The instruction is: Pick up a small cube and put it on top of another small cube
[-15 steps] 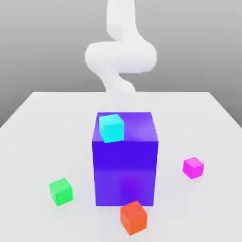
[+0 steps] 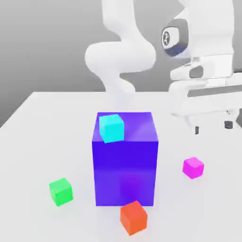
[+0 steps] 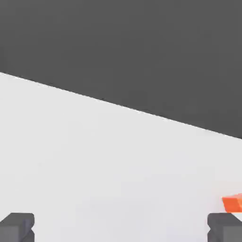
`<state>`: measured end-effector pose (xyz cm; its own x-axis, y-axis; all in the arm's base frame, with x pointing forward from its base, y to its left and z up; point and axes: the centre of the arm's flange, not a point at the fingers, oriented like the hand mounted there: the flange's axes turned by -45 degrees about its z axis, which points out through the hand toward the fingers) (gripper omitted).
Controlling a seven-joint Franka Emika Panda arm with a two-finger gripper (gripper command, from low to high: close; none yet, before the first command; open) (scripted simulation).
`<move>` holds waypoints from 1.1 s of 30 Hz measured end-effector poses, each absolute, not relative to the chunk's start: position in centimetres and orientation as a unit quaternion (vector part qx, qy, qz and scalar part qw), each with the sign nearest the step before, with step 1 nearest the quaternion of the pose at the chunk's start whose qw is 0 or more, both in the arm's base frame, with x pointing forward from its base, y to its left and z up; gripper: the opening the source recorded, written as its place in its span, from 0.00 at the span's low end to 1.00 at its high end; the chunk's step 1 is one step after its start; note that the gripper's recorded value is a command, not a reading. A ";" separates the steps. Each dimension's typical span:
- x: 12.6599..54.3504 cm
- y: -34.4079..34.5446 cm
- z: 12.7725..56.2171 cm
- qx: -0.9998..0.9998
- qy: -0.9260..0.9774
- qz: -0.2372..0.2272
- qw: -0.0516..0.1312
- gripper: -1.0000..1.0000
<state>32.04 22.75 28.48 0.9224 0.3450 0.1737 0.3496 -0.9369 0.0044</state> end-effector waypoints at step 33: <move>23.4 24.6 19.0 -0.973 -0.231 -0.004 0.001 0.00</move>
